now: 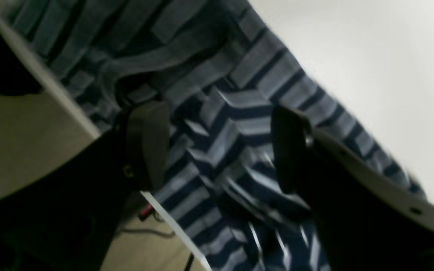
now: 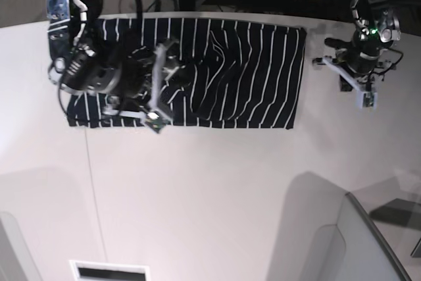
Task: Layout the t-shirt on the table in an organized manner, then fold the t-shirt properly
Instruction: 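Press the bunched middle of the shirt flat with the right gripper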
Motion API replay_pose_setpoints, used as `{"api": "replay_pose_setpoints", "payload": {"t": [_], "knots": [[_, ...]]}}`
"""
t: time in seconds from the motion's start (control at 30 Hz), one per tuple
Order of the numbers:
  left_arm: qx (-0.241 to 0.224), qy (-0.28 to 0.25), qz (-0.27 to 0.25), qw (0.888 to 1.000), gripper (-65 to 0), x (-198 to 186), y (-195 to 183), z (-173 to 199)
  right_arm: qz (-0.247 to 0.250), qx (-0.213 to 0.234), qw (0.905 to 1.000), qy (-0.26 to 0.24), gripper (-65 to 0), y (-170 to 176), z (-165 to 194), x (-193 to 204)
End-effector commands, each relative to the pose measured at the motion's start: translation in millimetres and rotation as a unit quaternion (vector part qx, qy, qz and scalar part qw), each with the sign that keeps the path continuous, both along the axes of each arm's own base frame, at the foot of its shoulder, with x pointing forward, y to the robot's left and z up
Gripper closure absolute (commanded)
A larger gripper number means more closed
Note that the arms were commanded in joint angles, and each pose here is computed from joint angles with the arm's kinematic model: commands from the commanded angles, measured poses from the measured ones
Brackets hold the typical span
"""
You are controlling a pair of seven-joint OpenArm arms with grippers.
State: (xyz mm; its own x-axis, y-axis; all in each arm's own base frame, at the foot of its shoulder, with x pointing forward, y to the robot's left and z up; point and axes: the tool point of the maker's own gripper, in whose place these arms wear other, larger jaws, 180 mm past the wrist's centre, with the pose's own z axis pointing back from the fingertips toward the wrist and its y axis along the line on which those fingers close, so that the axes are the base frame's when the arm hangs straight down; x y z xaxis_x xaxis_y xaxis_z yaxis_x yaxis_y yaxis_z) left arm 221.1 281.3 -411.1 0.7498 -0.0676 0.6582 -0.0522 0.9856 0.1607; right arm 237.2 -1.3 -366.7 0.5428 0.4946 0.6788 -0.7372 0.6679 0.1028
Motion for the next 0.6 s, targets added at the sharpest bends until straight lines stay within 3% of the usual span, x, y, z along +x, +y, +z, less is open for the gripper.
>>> {"api": "replay_pose_setpoints", "payload": {"t": [0.0,0.17,0.2,0.33,0.37,0.57], "knots": [[0.009,-0.016,0.004,1.000,0.0,-1.4,10.6,5.8,0.003,0.020,0.9998,-0.008,-39.5,12.0,6.4,5.8],[0.014,-0.027,-0.007,1.000,0.0,-20.5,19.0,-5.9,0.011,0.038,0.9991,0.015,-36.5,31.8,-4.4,17.1],[0.009,-0.031,-0.018,0.999,0.0,-20.1,11.6,-7.6,0.024,0.038,0.9989,0.014,-32.7,39.0,-3.9,16.7],[-0.018,-0.053,-0.072,0.996,0.0,-11.7,-32.2,-11.3,0.077,0.036,0.9964,0.006,-2.6,67.3,0.1,17.4],[-0.026,-0.061,-0.082,0.994,0.0,-7.2,-42.7,-10.7,0.084,0.034,0.9959,0.007,0.0,70.7,-1.2,19.2],[-0.067,-0.062,-0.138,0.986,0.0,4.4,-101.6,-20.0,0.092,0.029,0.9944,0.043,-2.0,81.6,-22.3,36.7]]}}
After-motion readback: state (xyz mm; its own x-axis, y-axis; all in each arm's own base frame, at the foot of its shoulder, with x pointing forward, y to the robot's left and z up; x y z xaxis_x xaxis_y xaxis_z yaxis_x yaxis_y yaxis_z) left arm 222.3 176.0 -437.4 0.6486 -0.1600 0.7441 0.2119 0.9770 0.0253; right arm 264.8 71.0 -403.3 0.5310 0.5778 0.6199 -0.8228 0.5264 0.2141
